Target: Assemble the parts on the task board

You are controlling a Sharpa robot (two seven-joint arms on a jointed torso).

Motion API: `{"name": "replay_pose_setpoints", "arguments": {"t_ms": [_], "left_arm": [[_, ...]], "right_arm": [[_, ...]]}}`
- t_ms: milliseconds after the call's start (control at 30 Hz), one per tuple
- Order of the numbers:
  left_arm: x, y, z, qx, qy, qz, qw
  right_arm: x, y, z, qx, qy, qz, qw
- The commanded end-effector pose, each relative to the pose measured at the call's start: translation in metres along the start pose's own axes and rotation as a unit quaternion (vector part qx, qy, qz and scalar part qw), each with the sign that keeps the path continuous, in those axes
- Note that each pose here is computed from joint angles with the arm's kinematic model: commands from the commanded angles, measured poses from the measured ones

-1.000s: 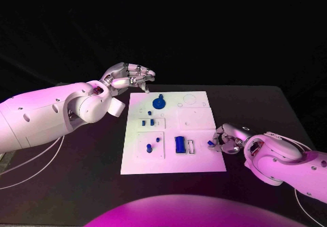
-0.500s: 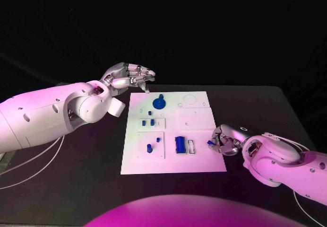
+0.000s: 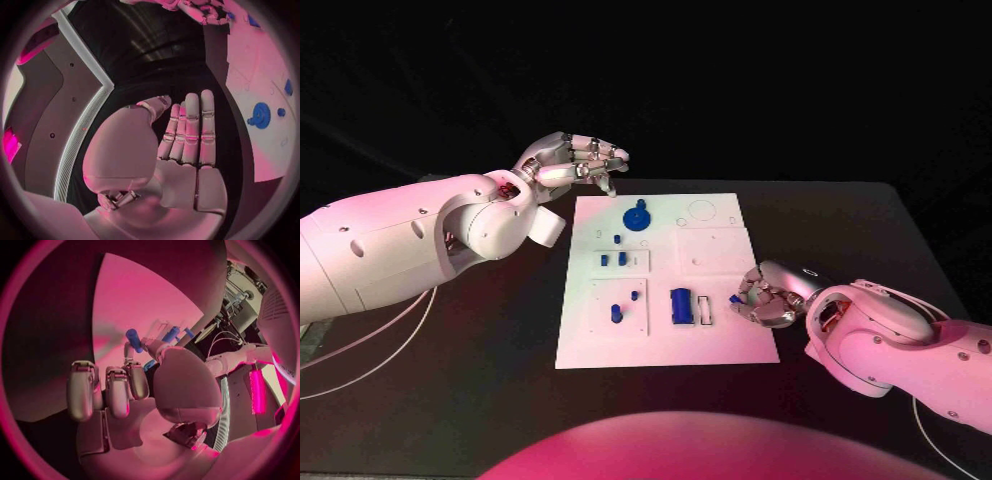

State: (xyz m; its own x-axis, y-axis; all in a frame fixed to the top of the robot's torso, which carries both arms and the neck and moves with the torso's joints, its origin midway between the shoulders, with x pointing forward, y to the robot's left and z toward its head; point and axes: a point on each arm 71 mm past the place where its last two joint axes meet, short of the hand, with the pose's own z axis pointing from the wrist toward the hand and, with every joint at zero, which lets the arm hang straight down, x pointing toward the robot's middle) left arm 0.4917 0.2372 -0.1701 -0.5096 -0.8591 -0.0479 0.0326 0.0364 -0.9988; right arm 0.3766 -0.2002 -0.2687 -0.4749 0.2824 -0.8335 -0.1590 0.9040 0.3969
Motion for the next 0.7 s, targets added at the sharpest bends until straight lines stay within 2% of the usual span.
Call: {"name": "replay_pose_setpoints", "arguments": {"t_ms": [33,267,533,700], "left_arm": [[0.0027,-0.001,0.001,0.005,0.007,-0.002,1.0],[0.004,-0.001,0.0017,0.005,0.01,-0.003,1.0],[0.0048,-0.0011,0.0017,0.004,0.011,-0.003,1.0],[0.005,-0.0012,0.0017,0.004,0.012,-0.003,1.0]], "right_arm": [[0.001,0.008,0.001,-0.004,0.001,0.049,0.999],[0.006,0.023,0.007,-0.014,0.019,0.07,0.997],[0.014,0.024,0.013,-0.003,0.053,0.062,0.997],[0.016,0.023,0.016,0.003,0.057,0.056,0.997]]}}
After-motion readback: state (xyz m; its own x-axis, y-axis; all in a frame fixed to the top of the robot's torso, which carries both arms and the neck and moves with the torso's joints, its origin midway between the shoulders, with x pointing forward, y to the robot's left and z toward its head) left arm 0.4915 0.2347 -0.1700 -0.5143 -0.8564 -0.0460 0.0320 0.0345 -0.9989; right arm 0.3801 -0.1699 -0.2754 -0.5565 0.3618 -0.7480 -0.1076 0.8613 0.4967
